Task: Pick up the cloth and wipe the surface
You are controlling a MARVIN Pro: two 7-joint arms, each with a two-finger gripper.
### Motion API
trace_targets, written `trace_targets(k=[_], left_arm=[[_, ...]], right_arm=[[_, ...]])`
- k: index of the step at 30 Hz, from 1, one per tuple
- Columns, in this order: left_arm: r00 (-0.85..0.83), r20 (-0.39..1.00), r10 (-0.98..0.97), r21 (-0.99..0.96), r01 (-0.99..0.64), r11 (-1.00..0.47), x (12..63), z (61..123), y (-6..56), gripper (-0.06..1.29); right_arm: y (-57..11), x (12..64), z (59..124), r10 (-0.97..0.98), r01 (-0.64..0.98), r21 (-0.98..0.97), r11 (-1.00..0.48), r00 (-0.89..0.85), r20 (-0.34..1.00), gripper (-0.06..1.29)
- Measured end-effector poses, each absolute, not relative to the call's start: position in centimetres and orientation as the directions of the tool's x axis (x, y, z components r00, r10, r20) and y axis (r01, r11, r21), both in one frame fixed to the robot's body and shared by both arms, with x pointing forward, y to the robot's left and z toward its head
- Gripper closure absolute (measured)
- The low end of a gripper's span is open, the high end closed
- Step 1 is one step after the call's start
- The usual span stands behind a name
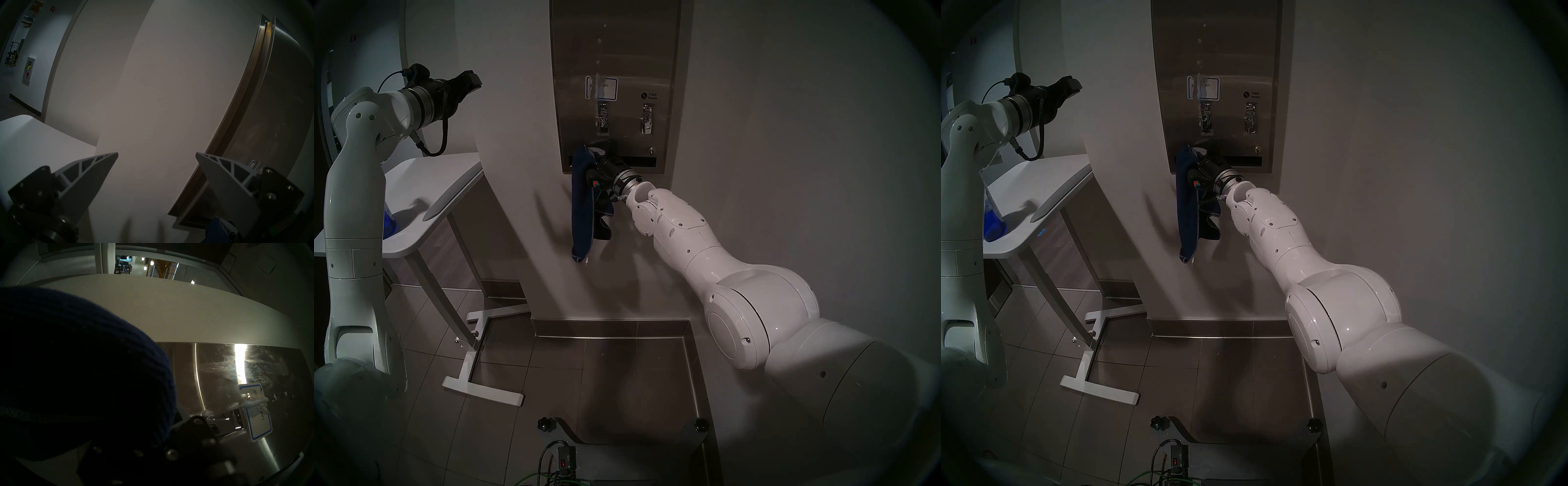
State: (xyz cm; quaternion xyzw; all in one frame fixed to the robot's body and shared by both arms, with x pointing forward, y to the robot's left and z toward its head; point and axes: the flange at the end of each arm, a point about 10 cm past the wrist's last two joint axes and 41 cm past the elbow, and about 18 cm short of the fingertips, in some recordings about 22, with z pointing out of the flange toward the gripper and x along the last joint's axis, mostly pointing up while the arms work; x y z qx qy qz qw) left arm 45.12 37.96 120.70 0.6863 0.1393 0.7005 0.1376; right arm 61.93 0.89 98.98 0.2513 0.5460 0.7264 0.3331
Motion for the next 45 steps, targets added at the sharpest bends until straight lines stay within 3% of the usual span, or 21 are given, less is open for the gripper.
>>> trace_targets(k=[13, 27, 45], left_arm=[[-0.022, 0.925, 0.379, 0.379, -0.004, -0.926, 45.2, 120.9, 37.7, 0.00], [-0.039, 0.928, 0.370, 0.369, -0.031, -0.929, 45.3, 122.0, 36.9, 0.00], [0.007, 0.903, 0.430, 0.421, -0.218, -0.880, 47.3, 123.4, 31.4, 0.00]], right_arm=[[2.9, 61.6, 107.1, 0.709, -0.282, 0.893, -0.352, -0.702, 0.058, 1.26], [0.4, 61.8, 115.9, 0.706, -0.363, 0.771, -0.524, -0.690, 0.155, 1.26], [0.2, 60.6, 124.4, 0.642, -0.349, 0.657, -0.668, -0.717, 0.272, 1.26]])
